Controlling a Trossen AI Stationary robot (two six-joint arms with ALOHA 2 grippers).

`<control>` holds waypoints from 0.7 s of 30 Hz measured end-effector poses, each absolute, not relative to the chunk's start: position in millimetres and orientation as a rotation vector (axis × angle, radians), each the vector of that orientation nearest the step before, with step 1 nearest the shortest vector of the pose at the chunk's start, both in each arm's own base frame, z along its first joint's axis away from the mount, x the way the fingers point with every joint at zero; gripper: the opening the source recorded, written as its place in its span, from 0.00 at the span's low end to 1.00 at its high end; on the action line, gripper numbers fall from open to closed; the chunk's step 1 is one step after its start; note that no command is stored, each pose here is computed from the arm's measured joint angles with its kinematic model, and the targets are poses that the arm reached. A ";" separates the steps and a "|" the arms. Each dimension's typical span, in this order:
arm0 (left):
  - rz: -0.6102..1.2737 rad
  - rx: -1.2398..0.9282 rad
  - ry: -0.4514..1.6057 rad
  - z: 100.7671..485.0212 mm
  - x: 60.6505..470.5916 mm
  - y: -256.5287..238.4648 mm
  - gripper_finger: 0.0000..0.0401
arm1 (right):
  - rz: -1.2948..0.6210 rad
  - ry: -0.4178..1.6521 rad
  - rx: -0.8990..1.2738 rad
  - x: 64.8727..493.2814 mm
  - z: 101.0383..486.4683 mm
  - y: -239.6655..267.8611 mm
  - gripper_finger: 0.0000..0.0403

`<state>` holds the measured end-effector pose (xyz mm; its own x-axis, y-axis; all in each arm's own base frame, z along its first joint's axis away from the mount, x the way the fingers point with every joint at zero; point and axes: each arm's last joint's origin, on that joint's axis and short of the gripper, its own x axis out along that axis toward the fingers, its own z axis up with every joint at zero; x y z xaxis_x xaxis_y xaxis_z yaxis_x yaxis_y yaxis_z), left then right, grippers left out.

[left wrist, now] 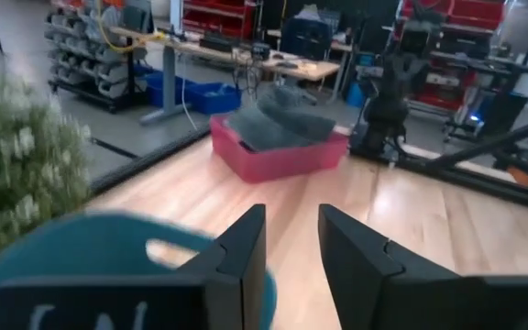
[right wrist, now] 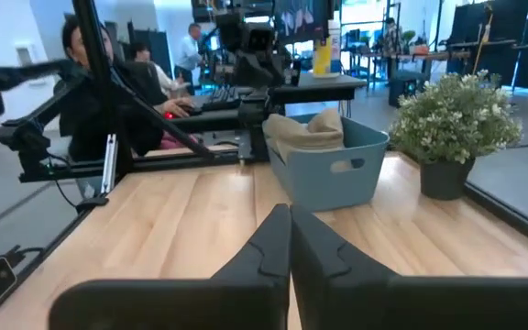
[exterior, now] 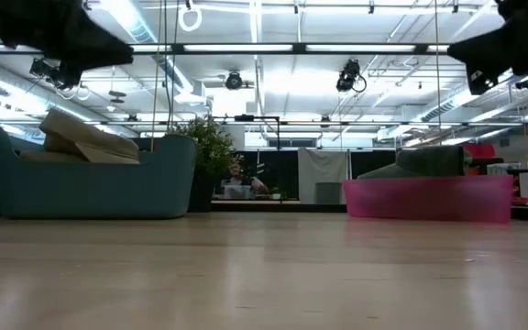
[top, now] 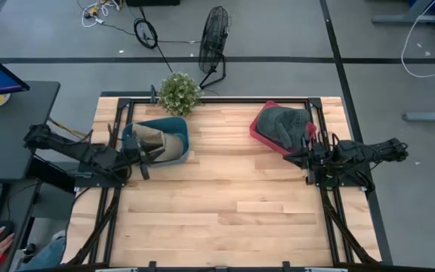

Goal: Pick & Place hat
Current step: Return to Home Position

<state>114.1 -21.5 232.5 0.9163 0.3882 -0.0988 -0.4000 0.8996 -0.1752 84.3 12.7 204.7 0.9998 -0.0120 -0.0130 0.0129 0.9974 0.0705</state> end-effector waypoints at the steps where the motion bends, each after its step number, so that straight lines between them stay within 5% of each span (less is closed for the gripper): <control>1: 0.407 -0.203 0.062 226.2 111.9 -20.7 0.26 | -0.013 0.008 0.072 83.8 200.2 12.6 0.02; 21: 0.382 -0.203 0.007 162.7 99.8 -16.6 0.17 | -0.018 0.056 0.036 89.8 178.9 13.7 0.02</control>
